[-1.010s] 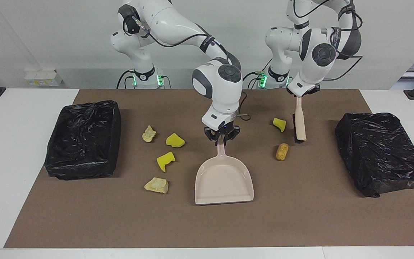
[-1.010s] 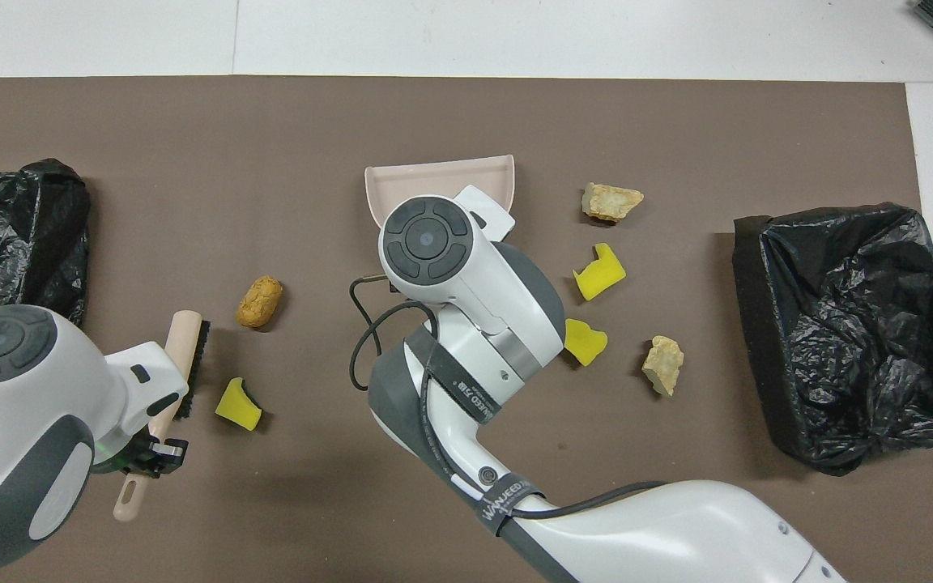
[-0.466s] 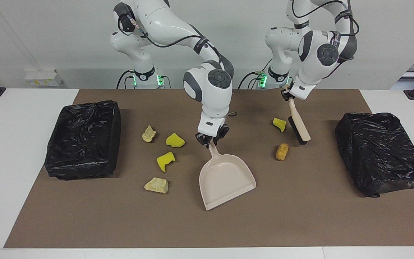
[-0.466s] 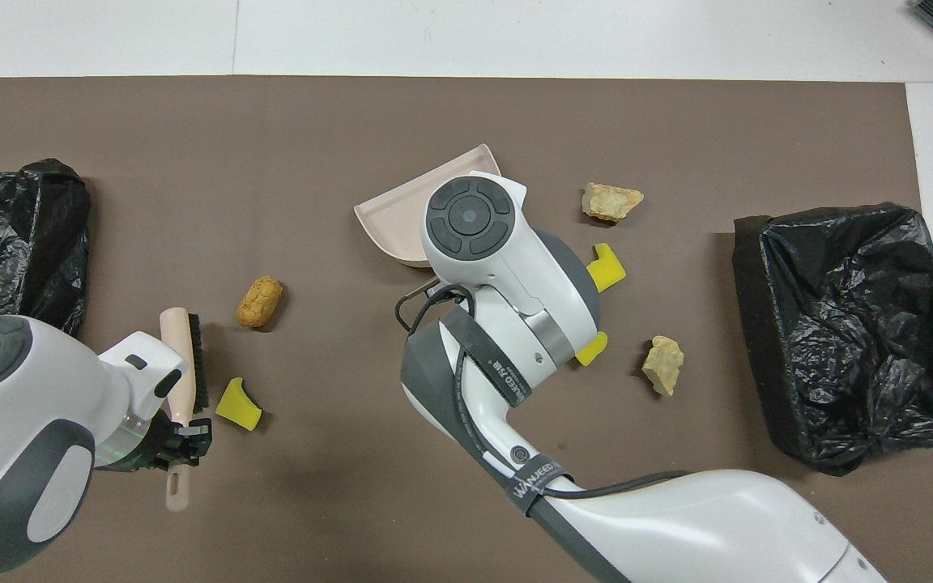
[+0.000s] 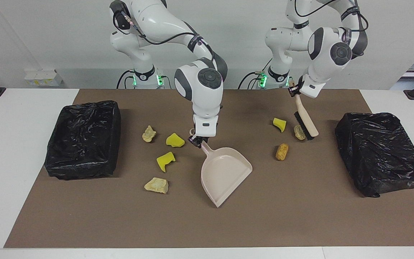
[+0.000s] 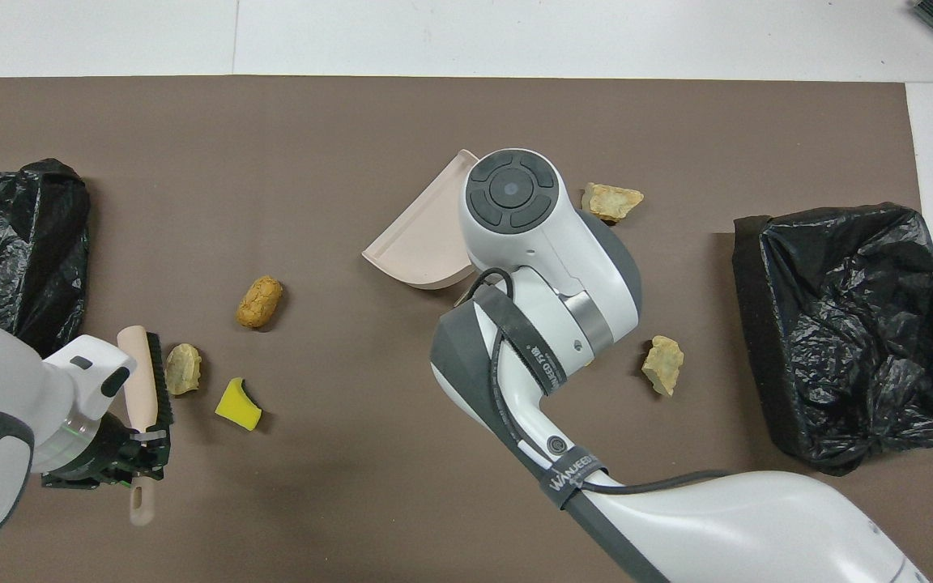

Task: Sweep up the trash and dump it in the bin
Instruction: 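Sweep bread and sponge pieces toward the dustpan with the left gripper's brush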

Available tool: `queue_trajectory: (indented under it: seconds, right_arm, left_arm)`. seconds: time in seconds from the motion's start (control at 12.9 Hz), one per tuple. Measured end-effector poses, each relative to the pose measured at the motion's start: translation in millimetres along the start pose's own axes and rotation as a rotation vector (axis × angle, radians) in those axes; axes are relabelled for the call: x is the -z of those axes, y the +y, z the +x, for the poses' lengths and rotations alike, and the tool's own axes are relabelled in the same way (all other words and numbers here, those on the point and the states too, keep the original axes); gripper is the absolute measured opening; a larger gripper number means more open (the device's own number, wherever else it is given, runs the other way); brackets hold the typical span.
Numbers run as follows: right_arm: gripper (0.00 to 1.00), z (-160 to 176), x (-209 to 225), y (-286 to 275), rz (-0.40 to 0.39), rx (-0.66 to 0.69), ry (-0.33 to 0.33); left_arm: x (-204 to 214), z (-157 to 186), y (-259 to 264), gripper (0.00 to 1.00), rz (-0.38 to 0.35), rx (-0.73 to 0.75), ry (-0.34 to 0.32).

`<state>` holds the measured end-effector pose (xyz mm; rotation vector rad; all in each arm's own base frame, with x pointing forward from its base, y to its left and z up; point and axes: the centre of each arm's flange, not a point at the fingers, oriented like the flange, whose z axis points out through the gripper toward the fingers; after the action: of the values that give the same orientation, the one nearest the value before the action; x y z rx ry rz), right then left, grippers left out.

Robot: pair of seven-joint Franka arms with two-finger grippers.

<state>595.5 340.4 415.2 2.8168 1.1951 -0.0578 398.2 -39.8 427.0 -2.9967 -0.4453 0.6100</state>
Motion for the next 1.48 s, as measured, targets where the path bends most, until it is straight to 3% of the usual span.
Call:
queue_trajectory:
  seconds: [0.39, 0.85, 1.09, 1.48]
  right_arm:
    - [0.33, -30.3, 25.1, 7.1, 0.001, 0.344, -0.027]
    - [0.33, -46.7, -8.6, -6.4, -0.03, 0.694, 0.026]
    - [0.33, -46.4, -12.7, -10.4, -0.03, 0.722, 0.026]
    - [0.33, -42.4, -29.5, -18.7, -0.001, 0.711, 0.054]
  left_arm:
    - [-42.9, -15.4, -6.6, 0.27, 0.031, 0.072, -0.058]
    - [-80.4, -29.8, 110.5, 0.27, 0.066, 0.131, 0.112]
    - [-82.4, -18.3, 123.5, 0.27, 0.063, 0.088, 0.124]
    - [-73.9, -10.8, 130.8, 0.27, 0.053, -0.148, 0.152]
